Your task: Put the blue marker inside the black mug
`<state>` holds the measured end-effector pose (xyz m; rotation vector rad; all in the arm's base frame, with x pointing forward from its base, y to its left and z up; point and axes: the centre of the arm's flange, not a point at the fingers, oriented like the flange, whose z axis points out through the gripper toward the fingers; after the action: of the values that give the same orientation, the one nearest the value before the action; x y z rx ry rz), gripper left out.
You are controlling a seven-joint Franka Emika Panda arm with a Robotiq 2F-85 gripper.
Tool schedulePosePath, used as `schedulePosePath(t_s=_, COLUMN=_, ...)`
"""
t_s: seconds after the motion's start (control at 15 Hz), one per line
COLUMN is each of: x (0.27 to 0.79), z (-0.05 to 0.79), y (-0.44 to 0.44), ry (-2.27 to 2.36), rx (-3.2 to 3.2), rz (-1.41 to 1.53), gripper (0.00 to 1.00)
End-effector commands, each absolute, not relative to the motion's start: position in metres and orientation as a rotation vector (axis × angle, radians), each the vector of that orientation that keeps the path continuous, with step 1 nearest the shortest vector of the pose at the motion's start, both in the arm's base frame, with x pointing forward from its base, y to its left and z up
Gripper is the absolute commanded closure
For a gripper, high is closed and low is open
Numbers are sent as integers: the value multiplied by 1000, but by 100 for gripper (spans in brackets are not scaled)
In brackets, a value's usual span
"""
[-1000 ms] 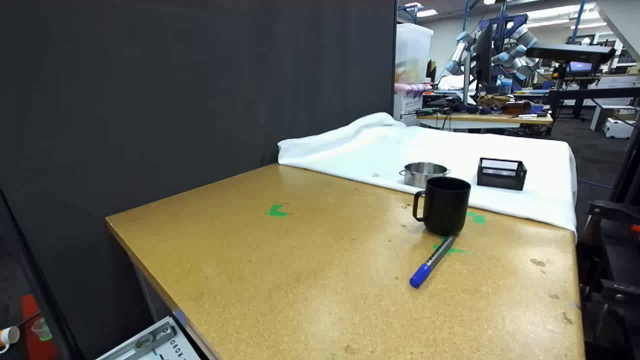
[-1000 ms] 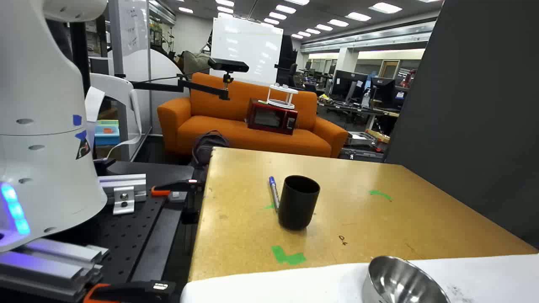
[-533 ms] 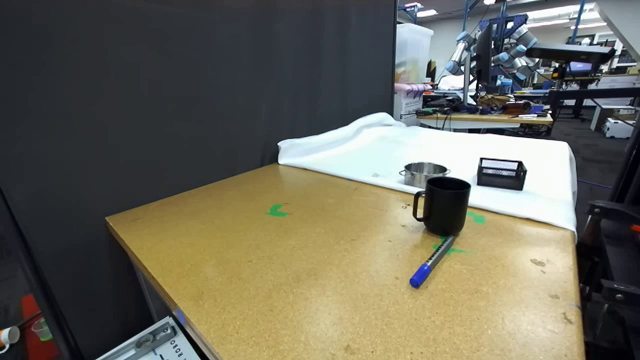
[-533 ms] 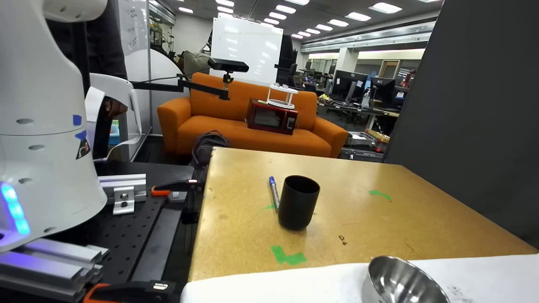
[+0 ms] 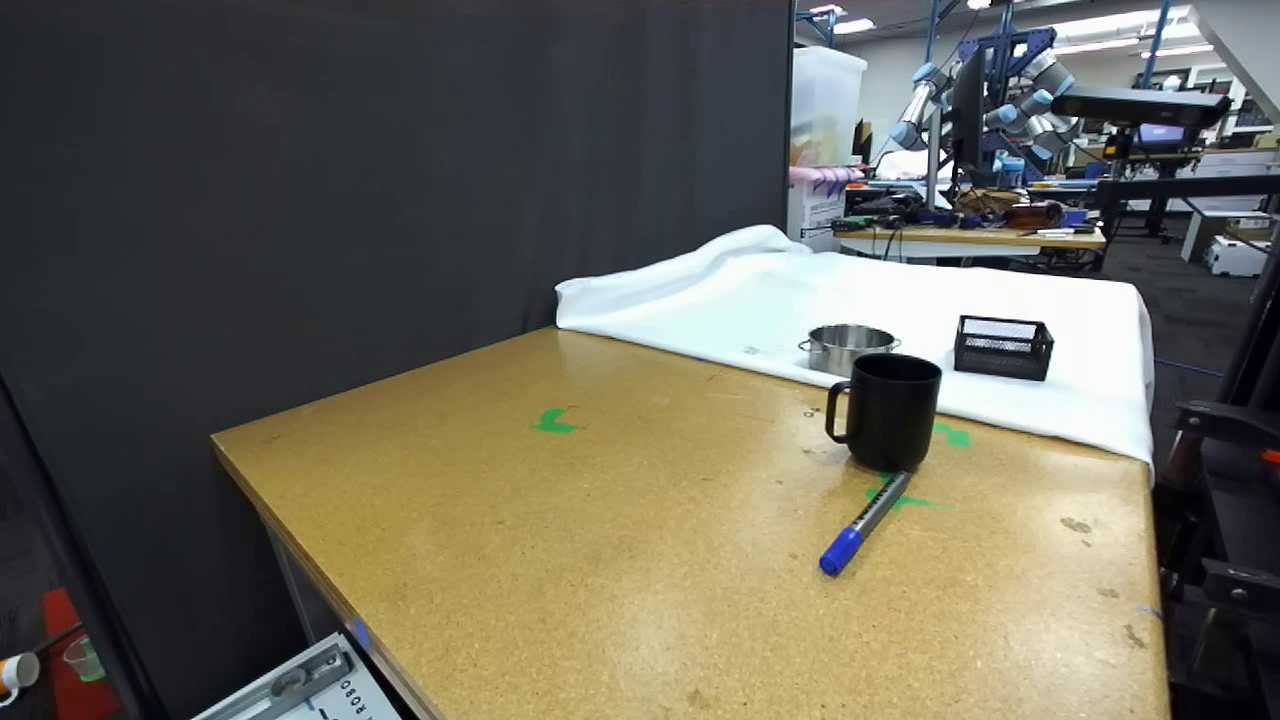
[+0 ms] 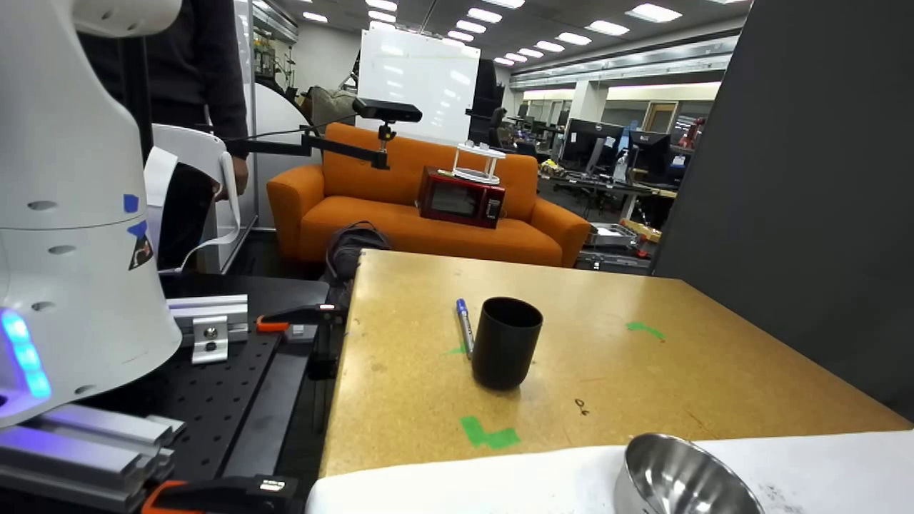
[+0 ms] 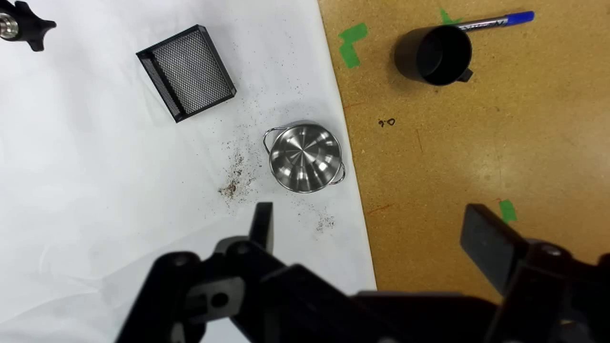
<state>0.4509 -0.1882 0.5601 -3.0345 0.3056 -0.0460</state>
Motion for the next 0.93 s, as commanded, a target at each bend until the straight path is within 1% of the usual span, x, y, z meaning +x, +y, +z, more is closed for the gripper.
schedulePosePath(t_s=0.0, x=451, z=560, y=-188, ry=306, rx=-3035, rz=-46, gripper=0)
schedulePosePath(t_s=0.13, x=454, z=557, y=-182, ry=331, rx=-3031, rz=-43, gripper=0)
schedulePosePath(t_s=0.33, x=469, z=527, y=-147, ry=450, rx=-3028, rz=-20, gripper=0)
schedulePosePath(t_s=0.6, x=493, z=462, y=-102, ry=734, rx=-2974, rz=77, gripper=0)
schedulePosePath(t_s=0.87, x=491, z=395, y=-77, ry=976, rx=-2834, rz=233, gripper=0)
